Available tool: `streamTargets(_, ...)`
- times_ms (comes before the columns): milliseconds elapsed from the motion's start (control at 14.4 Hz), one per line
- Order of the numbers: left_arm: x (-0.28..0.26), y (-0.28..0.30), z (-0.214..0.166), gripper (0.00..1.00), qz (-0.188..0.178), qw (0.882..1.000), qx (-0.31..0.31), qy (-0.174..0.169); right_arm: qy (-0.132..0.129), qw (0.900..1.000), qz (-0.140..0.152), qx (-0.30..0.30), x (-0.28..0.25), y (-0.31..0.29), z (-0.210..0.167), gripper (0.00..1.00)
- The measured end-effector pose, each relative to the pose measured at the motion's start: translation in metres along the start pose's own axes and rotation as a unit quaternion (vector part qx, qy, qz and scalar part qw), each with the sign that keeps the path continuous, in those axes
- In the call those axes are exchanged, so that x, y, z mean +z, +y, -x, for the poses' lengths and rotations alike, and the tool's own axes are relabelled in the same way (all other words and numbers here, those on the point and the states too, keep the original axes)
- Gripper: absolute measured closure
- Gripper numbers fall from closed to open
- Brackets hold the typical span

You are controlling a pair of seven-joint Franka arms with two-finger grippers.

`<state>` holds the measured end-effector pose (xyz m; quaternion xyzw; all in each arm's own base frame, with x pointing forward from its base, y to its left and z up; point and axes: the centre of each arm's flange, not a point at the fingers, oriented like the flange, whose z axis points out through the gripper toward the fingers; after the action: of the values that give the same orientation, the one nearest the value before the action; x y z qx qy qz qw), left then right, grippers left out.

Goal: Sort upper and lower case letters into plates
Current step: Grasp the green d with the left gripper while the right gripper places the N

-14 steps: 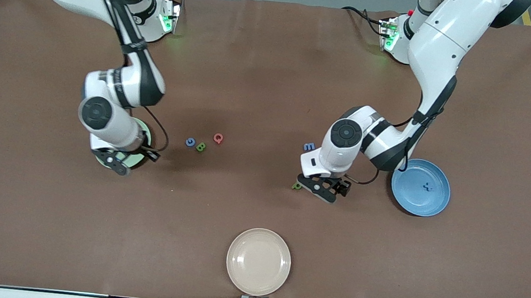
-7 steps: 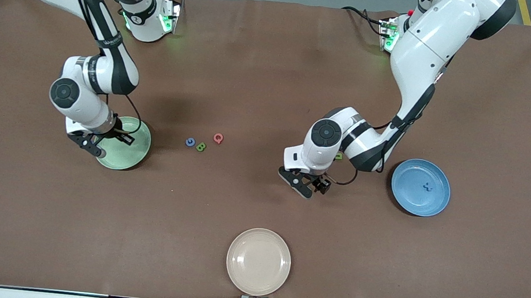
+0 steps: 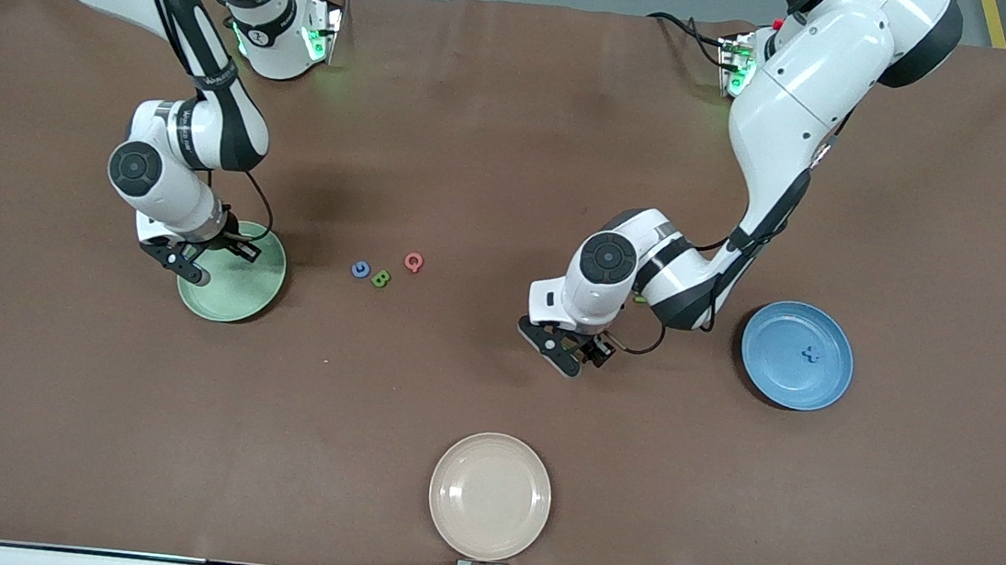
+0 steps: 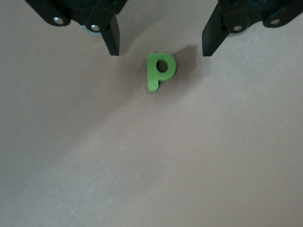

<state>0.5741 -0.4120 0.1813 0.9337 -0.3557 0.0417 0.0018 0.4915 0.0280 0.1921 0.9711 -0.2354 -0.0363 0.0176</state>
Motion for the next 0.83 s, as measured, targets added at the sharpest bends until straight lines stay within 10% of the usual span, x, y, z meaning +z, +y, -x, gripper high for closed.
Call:
streamTargets(417, 0.008, 0.003, -0.004, 0.3, 0.006, 1.0, 0.0, 0.011, -0.005, 1.0, 0.002, 0.026, -0.028, -0.019, -0.015, 0.02)
streamTargets(833, 0.007, 0.004, -0.006, 0.5, 0.008, 1.0, -0.001, 0.014, 0.008, 0.99, -0.039, 0.133, -0.071, -0.17, 0.047, 0.0)
